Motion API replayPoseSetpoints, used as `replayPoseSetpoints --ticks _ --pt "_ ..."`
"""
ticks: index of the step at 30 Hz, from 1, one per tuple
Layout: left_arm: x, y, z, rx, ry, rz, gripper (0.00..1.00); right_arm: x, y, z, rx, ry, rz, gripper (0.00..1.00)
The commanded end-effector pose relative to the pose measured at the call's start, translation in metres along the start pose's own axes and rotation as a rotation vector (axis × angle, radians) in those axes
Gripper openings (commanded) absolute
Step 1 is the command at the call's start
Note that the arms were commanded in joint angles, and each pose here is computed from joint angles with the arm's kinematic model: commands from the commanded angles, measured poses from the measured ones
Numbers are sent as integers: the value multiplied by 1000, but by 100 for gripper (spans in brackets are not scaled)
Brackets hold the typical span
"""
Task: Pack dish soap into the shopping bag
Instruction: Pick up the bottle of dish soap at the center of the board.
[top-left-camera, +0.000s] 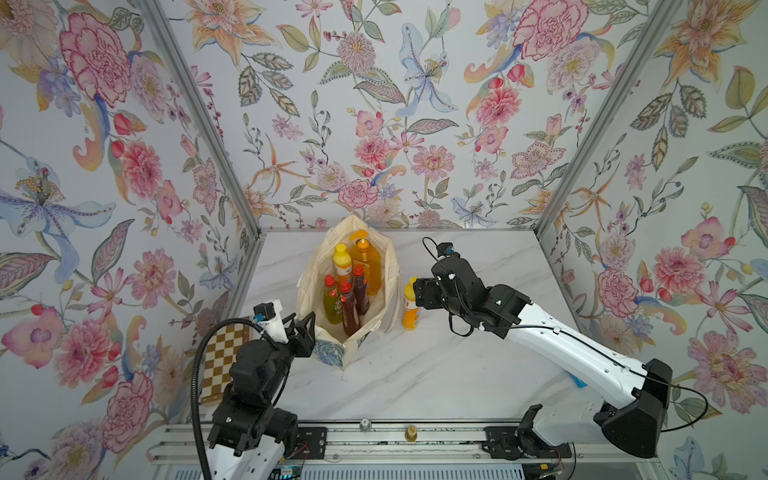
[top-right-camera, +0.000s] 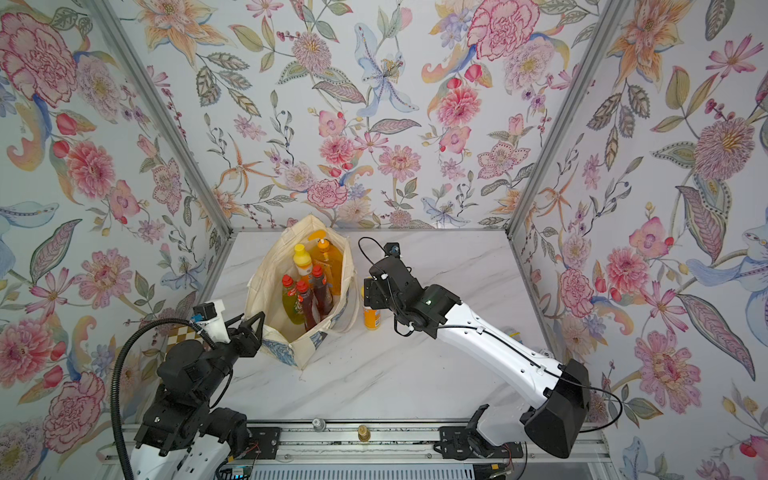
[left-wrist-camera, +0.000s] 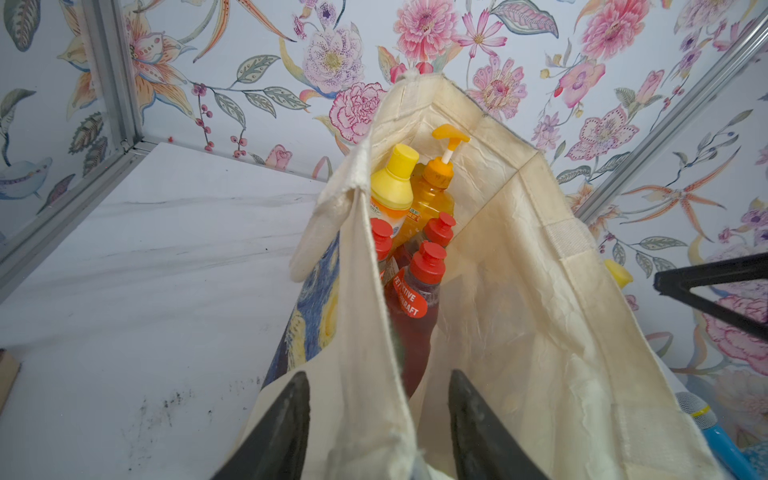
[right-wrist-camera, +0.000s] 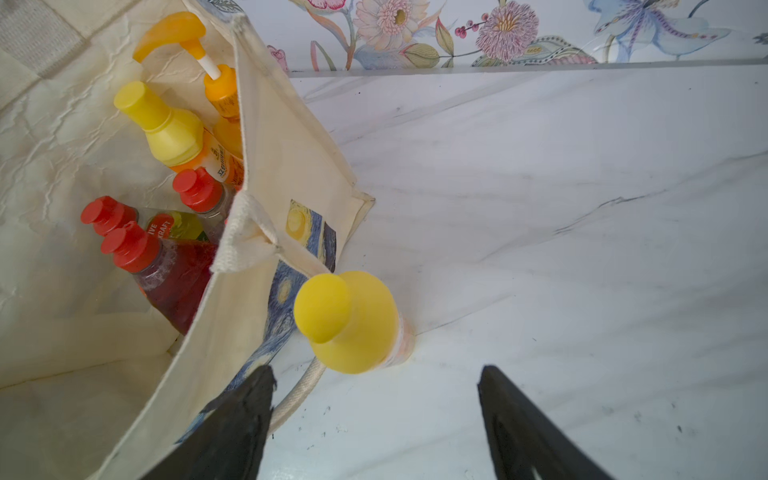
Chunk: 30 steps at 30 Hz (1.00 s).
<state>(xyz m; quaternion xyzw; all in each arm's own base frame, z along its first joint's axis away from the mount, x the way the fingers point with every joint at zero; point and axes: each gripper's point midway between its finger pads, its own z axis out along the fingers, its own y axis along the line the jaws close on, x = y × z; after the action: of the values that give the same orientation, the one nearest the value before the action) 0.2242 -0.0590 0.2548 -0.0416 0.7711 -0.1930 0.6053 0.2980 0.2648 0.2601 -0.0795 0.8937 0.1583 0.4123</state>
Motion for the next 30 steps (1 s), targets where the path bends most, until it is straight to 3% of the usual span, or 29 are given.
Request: replayPoseSetpoints --ticks 1,7,11,30 --pt "-21 -7 -7 12 -56 15 63 -14 18 -6 -99 -64 -23 80" --pt "-25 -4 -10 -12 -65 19 82 0 14 10 -69 -25 -100 80" --pt "-30 -2 -12 -27 -77 21 99 6 14 23 -49 4 -144 80" --pt "-23 8 -4 -110 24 105 99 24 15 74 -20 139 -270 82"
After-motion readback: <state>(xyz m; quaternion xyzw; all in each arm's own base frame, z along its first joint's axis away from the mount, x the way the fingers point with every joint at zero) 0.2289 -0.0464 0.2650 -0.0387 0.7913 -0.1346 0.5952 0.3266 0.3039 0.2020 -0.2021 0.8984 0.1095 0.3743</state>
